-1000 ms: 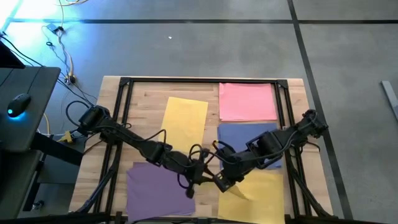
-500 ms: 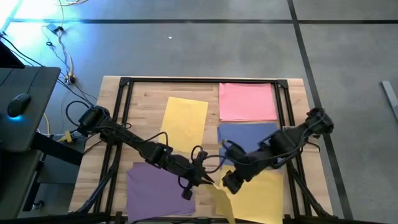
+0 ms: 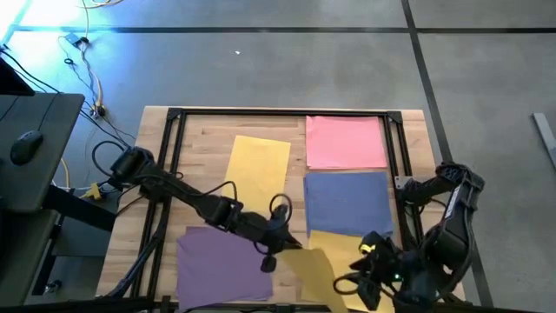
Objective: Organize paper
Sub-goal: Stack the yellow paper on the bottom right of the table
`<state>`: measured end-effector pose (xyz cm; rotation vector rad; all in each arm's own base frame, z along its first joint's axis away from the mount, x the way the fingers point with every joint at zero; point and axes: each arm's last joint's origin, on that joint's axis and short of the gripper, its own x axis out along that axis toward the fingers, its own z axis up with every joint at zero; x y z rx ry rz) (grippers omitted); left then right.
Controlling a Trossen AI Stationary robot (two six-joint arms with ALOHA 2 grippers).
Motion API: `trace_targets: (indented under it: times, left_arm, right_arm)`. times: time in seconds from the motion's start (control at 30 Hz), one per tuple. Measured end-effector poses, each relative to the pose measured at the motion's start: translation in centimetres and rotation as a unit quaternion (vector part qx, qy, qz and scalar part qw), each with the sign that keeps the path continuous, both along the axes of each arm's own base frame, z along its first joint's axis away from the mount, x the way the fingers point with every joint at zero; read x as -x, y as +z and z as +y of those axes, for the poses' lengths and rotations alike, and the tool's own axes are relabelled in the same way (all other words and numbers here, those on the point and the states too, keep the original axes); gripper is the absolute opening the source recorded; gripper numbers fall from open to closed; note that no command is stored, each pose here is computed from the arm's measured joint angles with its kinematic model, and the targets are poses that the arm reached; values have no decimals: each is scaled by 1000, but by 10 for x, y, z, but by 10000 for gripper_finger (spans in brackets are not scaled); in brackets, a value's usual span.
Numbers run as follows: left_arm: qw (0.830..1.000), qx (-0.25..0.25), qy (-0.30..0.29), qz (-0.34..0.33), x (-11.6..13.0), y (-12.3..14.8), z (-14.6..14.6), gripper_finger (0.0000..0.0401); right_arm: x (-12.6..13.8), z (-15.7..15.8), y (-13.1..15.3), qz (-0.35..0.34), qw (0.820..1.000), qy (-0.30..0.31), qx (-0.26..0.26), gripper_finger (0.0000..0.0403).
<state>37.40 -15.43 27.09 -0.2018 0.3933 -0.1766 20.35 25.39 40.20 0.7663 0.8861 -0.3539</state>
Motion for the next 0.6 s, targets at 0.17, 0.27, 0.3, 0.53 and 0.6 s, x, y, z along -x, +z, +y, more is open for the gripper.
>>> trace_targets:
  times: [0.17, 0.27, 0.3, 0.53, 0.6]
  left_arm:
    - [997, 65, 45, 10, -7, 1, 16, 0]
    - [993, 94, 72, 12, -10, 1, 25, 0]
    - [991, 103, 79, 14, -11, 1, 27, 0]
    - [982, 141, 126, 11, -14, 2, 40, 0]
    - [978, 155, 138, 13, -15, 2, 40, 0]
  right_arm:
    - [15, -8, -9, 60, 997, -12, 50, 155]
    - [24, -9, -14, 53, 997, -9, 63, 184]
    - [26, -9, -14, 54, 996, -10, 66, 194]
    - [35, -10, -32, 89, 992, 2, 86, 241]
    - [35, -12, -33, 78, 992, 6, 94, 245]
